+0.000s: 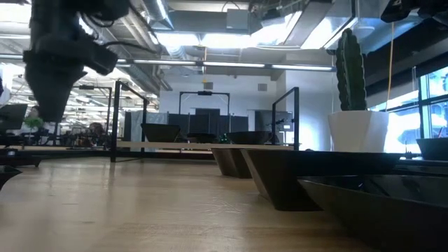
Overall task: Pick & Place Mini shaped plates
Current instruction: Stack the square plate on top of the square plate on the shelf
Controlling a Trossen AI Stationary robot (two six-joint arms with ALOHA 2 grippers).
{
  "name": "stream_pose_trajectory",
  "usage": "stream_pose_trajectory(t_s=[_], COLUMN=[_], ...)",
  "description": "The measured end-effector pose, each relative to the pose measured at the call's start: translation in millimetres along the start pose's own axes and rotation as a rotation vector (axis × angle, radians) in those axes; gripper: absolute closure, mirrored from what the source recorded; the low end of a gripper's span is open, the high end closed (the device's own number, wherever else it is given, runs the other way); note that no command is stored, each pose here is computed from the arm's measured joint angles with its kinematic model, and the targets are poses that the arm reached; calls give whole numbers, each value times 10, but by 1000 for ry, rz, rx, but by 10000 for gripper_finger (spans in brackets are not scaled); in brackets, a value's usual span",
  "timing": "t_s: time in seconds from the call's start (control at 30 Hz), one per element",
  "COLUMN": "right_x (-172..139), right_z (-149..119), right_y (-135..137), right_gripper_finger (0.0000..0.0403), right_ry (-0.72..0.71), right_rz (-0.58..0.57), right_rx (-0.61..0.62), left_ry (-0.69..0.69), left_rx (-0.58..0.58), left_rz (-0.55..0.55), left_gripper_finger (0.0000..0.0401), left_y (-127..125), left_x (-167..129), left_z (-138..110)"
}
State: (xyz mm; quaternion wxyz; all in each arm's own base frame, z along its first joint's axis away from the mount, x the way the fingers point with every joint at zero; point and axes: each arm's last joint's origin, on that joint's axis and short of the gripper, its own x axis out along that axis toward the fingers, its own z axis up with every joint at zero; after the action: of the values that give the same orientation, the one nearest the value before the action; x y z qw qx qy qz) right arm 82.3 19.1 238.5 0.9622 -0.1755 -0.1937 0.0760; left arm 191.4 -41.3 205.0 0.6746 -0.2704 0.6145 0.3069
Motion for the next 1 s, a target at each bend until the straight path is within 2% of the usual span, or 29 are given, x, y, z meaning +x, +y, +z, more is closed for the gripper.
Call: stream_pose_trajectory(t_s=[0.23,0.37,0.53,1.0], right_x=[0,0,0,0], right_z=[-6,-5,-5,-5], right_y=[2,2,2,2], right_gripper_finger=[389,389,389,389], right_ry=[6,6,6,6], right_rz=[2,1,1,1], right_rx=[0,0,0,2], left_ry=[-18,-18,61,196], left_rx=[9,-74,-214,-92], left_rz=[19,16,22,196], left_gripper_finger=[186,198,215,255], left_y=[-6,-27,-65,-192], left_x=[30,26,82,505], left_z=[-60,-103,-128,-39])
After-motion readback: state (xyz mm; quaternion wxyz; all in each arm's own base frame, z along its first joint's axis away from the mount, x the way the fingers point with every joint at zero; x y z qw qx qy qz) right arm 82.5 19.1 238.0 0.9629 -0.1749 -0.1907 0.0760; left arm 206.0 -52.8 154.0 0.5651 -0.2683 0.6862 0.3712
